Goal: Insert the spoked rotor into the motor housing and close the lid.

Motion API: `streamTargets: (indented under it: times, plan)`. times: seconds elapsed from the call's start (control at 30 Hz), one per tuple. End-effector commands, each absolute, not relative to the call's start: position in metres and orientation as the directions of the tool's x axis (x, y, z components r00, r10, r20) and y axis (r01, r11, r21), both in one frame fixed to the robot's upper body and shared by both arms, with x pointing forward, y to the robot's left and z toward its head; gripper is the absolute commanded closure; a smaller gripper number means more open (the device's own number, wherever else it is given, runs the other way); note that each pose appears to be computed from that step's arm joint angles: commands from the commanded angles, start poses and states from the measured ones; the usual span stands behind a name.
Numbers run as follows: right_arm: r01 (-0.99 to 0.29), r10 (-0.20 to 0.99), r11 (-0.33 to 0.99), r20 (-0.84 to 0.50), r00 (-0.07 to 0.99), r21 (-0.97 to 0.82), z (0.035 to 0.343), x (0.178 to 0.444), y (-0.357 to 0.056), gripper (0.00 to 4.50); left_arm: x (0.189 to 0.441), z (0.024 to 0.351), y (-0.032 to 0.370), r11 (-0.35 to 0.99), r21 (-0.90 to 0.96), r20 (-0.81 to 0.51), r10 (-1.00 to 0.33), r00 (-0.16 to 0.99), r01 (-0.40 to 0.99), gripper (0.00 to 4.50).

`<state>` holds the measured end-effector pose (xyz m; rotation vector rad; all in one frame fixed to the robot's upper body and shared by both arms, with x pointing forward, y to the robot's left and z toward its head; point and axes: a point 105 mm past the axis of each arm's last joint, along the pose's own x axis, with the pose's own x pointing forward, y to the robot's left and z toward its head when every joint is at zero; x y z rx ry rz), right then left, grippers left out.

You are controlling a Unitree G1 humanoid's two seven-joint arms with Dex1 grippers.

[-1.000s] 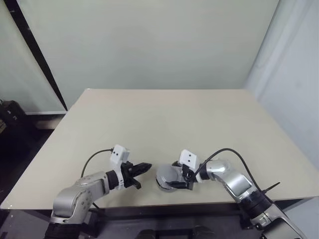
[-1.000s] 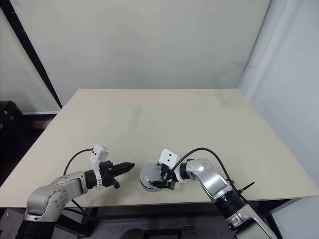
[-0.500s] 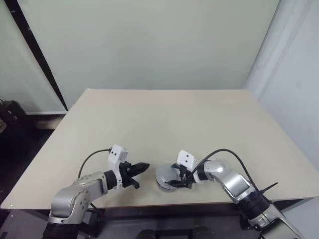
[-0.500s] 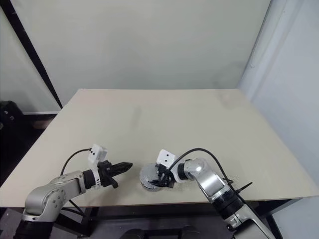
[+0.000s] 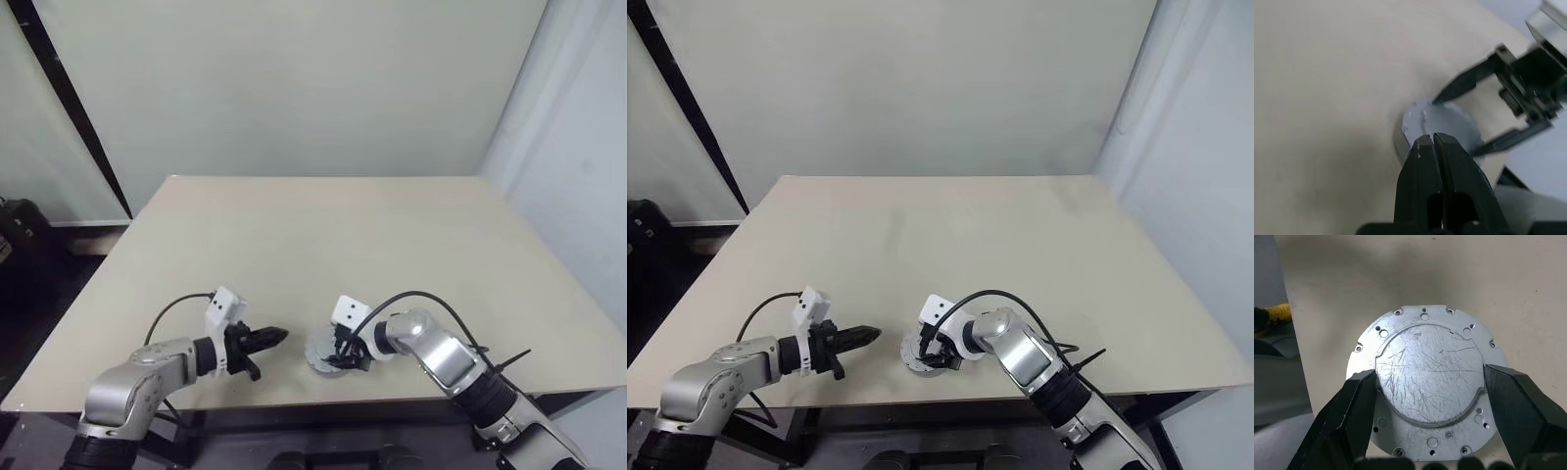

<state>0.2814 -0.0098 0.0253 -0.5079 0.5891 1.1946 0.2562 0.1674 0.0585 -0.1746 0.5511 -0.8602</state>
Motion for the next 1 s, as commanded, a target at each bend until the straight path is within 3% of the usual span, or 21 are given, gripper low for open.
streamTargets:
  times: [0.03,0.43,1.0]
  plan:
    - [-0.953,0.663,0.293,-0.704,0.256,-0.071,0.019,0.279,-0.014,1.27,0.259,0.067,0.166,0.634,-0.323,-0.363,-0.768,0.527,0.702,4.50]
    - [-0.957,0.626,0.280,-0.742,0.238,-0.071,0.013,0.274,-0.021,1.27,0.259,0.059,0.155,0.619,-0.307,-0.360,-0.778,0.514,0.723,4.50]
    - [-0.920,0.590,0.387,-0.751,0.298,-0.060,0.010,0.284,-0.021,1.27,0.259,0.053,0.151,0.607,-0.302,-0.372,-0.785,0.495,0.735,4.50]
